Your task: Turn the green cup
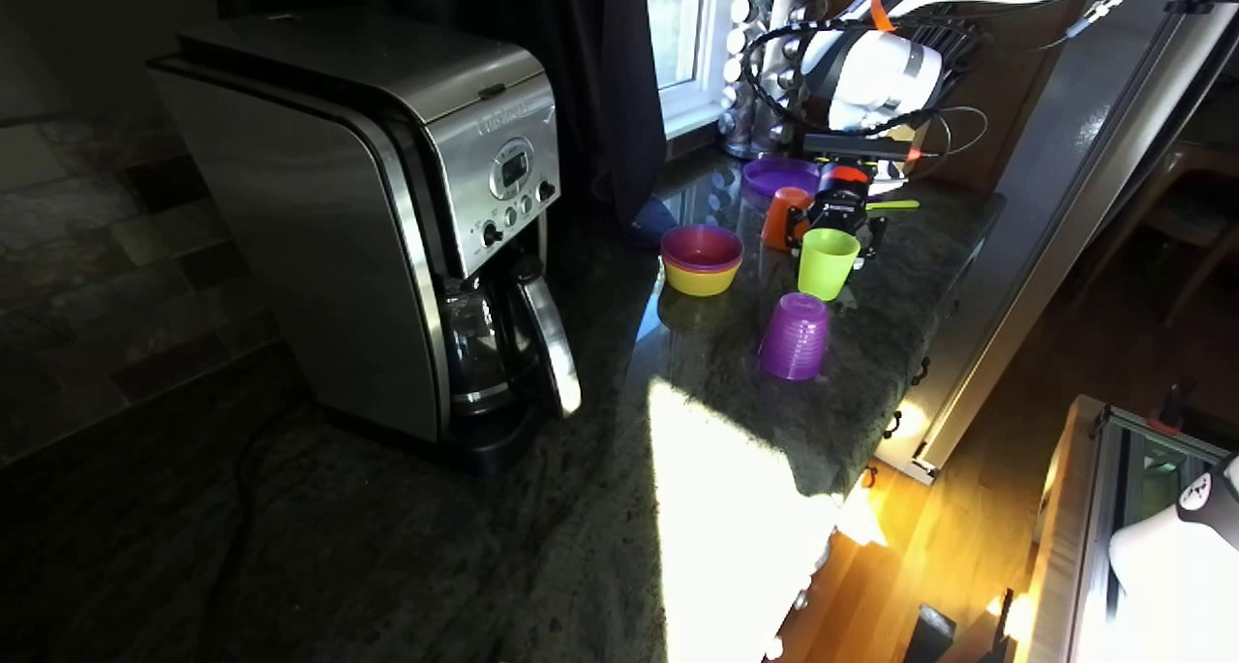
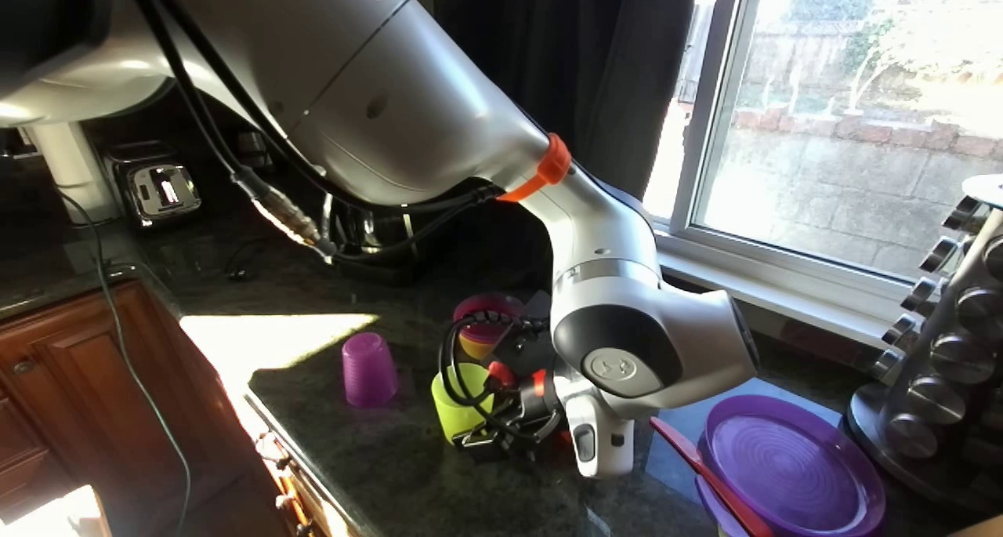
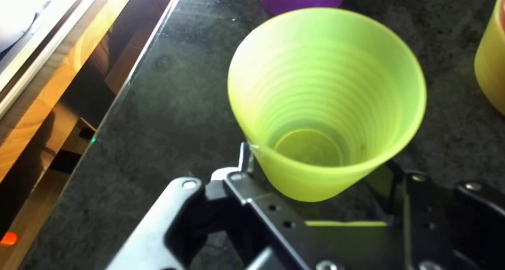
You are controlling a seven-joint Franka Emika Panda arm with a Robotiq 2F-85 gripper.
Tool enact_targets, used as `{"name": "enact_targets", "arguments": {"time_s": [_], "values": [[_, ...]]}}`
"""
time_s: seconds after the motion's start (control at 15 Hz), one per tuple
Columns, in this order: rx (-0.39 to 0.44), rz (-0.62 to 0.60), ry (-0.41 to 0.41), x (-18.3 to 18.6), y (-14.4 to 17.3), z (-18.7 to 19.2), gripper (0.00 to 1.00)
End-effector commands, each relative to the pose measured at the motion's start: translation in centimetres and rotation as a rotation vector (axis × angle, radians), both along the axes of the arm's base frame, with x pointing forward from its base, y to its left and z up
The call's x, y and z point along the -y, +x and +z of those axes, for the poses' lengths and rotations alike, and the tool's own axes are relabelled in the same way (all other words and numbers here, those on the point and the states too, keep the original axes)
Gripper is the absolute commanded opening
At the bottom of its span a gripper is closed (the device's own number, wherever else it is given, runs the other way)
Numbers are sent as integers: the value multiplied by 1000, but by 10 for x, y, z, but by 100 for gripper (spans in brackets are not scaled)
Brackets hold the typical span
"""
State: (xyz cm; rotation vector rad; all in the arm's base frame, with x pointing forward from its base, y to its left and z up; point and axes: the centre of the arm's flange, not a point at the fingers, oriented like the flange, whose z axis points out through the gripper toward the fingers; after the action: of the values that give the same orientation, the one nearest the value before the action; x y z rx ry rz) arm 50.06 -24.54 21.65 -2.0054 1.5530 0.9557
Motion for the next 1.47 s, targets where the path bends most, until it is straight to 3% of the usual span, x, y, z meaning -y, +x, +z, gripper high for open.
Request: {"name": "enact_targets", "arguments": {"time_s": [0.0,0.2,0.47,1.07,1.4], "values": [[28,-10,11,0,3,-2,43],[60,-15,-3,-6,1,7,43],[197,17,-58,-25,-1,28,43],[562,111,-344,-81,-24,83,43],[702,111,-515,-95,-47,105,43]]}}
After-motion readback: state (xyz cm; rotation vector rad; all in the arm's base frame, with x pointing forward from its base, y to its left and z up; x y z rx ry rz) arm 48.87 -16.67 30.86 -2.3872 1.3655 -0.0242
